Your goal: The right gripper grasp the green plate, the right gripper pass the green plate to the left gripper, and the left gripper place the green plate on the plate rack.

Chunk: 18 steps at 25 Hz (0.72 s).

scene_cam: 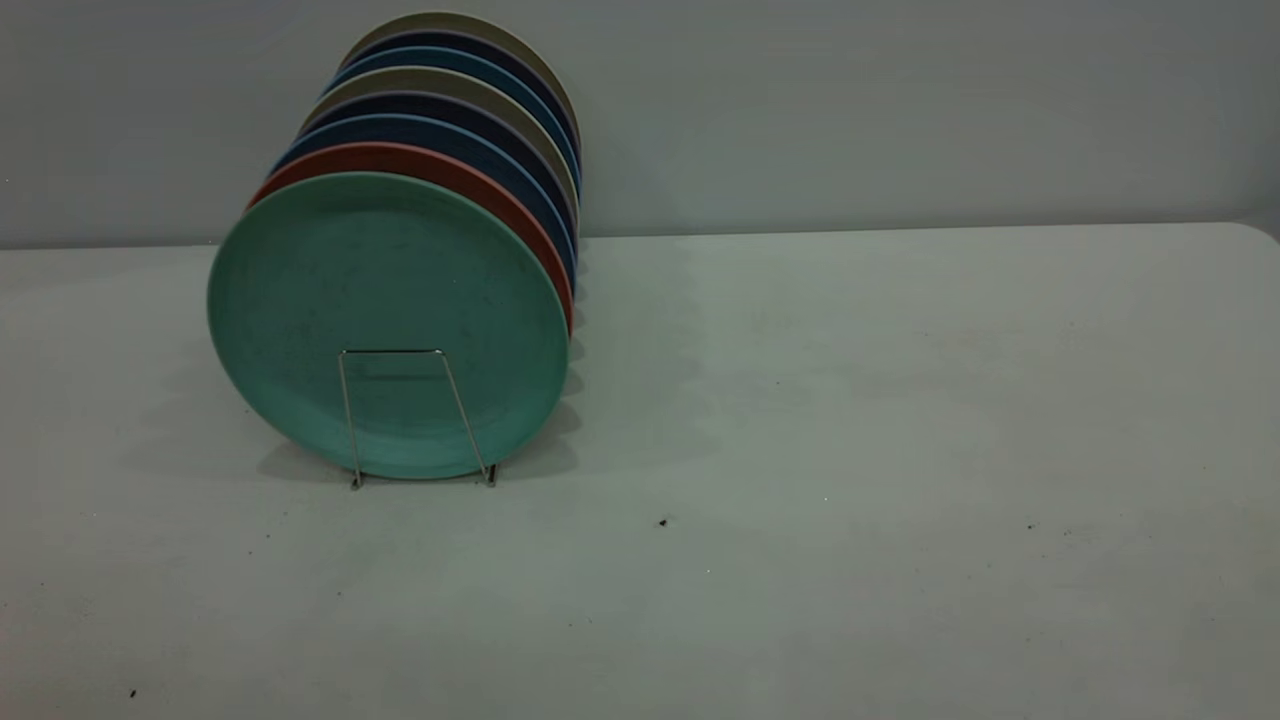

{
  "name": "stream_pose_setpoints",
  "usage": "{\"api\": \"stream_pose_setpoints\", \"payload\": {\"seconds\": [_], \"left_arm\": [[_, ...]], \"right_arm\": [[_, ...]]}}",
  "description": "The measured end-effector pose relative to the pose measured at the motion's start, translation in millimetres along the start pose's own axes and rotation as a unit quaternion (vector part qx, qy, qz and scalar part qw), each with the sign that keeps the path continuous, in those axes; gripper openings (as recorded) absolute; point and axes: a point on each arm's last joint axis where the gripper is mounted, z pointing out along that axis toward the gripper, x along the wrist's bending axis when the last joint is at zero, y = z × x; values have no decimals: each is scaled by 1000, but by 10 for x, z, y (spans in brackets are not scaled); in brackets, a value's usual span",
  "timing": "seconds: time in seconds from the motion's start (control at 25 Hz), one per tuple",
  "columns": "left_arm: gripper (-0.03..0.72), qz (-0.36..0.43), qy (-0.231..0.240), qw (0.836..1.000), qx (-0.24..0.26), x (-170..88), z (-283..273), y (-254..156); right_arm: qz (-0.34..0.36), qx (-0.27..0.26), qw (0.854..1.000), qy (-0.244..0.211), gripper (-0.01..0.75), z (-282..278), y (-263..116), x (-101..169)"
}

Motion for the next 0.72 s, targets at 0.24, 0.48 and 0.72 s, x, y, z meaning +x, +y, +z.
{"api": "stream_pose_setpoints", "payload": {"seconds": [0.24,0.48,0.72], "left_arm": [[454,0,0,1000,0,0,0,0],[454,1,1,1000,-14,-5,-34,-24],[454,1,1,1000,-23,-11,-56,-41]], "right_arm": [[2,-7,1000,-4,579,-17,-11,2],[28,-45,997,-48,579,-108,-84,20],[52,-61,993,-86,579,-146,-120,40]]}}
